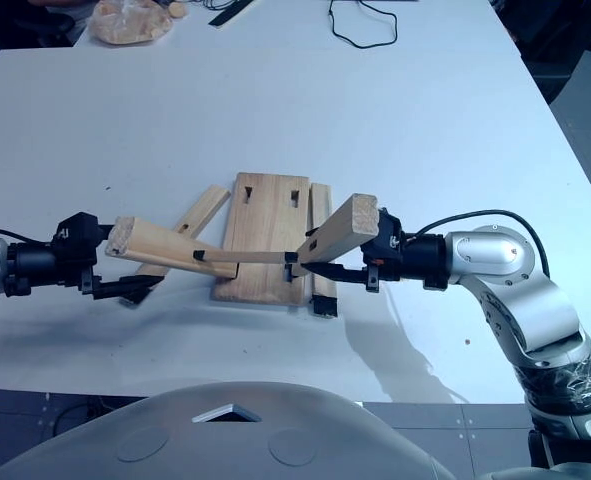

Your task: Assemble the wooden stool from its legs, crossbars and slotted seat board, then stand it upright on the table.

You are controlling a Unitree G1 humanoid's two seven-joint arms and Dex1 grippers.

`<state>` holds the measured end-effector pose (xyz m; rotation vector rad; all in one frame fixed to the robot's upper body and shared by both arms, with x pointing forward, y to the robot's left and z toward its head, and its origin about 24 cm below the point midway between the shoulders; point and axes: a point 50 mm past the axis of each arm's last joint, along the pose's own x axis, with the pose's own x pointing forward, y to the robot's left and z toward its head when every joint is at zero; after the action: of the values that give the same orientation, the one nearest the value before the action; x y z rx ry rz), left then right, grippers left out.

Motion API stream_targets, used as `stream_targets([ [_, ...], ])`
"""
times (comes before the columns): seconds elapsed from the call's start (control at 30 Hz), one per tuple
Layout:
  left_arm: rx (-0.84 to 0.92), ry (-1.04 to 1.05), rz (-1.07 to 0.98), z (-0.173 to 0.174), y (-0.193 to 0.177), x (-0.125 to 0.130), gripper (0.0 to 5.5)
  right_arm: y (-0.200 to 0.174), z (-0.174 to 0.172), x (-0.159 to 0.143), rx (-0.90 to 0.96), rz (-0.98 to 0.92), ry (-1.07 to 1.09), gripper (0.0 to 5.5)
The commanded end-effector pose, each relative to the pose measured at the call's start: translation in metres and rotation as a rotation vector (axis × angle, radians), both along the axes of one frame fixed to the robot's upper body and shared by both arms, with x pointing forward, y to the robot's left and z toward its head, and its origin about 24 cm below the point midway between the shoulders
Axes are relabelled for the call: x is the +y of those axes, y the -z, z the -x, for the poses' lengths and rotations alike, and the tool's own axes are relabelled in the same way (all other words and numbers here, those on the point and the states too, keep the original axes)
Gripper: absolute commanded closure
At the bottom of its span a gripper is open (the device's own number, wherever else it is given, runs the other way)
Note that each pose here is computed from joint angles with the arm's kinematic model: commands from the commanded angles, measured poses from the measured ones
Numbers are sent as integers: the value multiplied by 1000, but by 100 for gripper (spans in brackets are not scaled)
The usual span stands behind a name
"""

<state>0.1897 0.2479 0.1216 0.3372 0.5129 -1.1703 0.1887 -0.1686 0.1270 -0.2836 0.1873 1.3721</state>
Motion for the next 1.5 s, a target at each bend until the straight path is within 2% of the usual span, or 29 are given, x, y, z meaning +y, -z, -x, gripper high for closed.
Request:
stream_targets([
  [0.03,4,19,-16,-3,-4,0,140,7,5,2,52,-9,6,346],
  [0.33,13,23,-23,-3,-4,1,140,25,13,-12,122,-8,60,346],
  [0.77,16,55,-34,-10,-9,4,140,13,21,6,52,-80,64,346],
  [1.0,15,79,-24,-10,-12,0,140,26,16,0,33,4,90,346],
  [1.17,14,91,-13,-11,-13,-4,140,31,12,0,70,-8,102,347],
  [1.5,-18,118,29,-6,-17,-23,140,33,10,1,121,113,-45,347],
])
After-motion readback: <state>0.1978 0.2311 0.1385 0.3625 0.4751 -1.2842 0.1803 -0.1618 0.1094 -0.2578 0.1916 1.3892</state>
